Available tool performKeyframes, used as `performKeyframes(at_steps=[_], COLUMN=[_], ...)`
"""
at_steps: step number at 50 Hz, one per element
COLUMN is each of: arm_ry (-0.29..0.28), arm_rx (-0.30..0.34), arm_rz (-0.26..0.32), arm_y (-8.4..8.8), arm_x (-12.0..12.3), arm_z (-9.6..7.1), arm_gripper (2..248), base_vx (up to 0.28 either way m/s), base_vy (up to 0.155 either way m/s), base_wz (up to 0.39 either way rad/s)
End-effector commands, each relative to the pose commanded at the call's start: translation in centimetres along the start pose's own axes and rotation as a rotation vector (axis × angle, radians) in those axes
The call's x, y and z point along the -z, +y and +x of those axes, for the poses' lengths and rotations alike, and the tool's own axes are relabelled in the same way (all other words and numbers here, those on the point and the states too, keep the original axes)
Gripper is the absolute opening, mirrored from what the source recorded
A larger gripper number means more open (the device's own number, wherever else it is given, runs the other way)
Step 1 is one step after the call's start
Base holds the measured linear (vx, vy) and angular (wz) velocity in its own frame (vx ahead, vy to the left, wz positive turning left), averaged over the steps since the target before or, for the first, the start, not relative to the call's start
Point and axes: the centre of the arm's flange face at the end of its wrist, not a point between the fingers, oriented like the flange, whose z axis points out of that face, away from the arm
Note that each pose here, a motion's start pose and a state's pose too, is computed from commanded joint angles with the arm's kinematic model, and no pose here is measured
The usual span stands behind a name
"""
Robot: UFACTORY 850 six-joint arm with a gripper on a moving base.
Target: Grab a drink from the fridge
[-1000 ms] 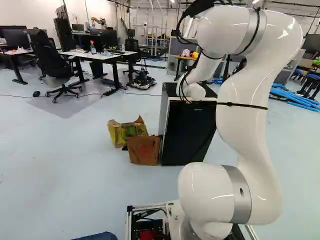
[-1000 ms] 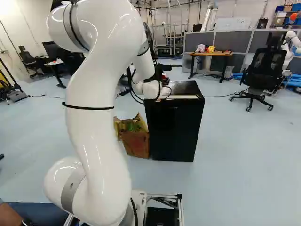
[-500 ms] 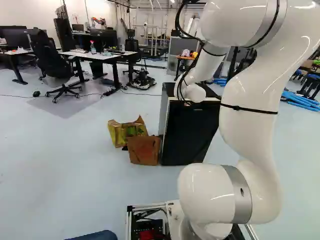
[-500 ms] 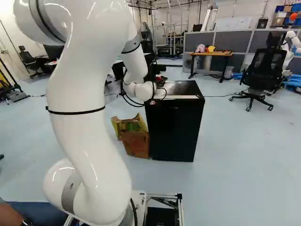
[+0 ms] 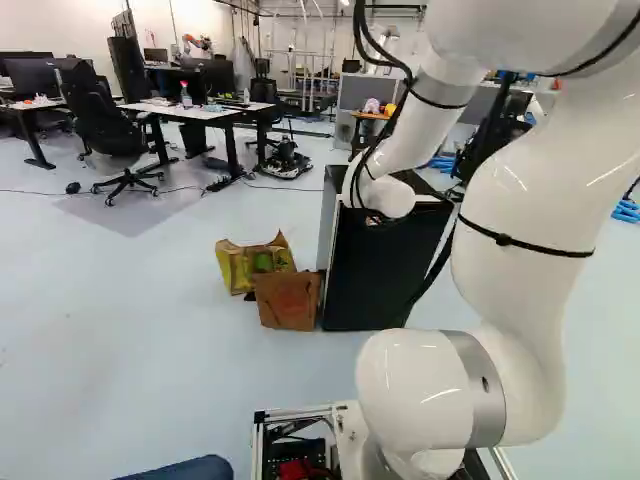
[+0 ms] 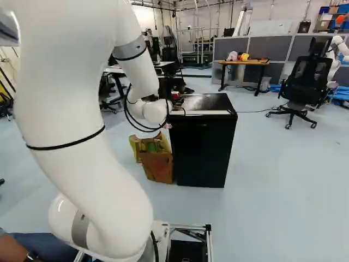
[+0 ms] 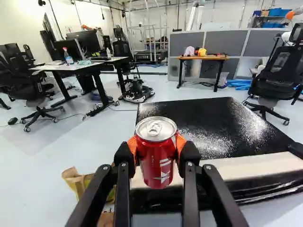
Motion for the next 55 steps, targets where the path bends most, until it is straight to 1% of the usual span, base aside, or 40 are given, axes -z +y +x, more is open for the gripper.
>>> performKeyframes(at_steps=[15, 31, 43, 55], arm_ry=[-0.032, -0.060, -0.075, -0.088], arm_rx=[0.016, 0.031, 0.041, 0.048], arm_rz=[0.023, 0.043, 0.054, 0.064], arm_y=[-1.4, -2.3, -2.7, -2.9], arm_x=[5.2, 9.7, 12.3, 14.3], arm_z=[-1.9, -4.1, -5.5, -6.7], arm_gripper=[99, 99, 99, 99], base_vx=[0.000, 0.000, 0.000, 0.000], base_vy=[0.000, 0.000, 0.000, 0.000], base_wz=[0.000, 0.000, 0.000, 0.000])
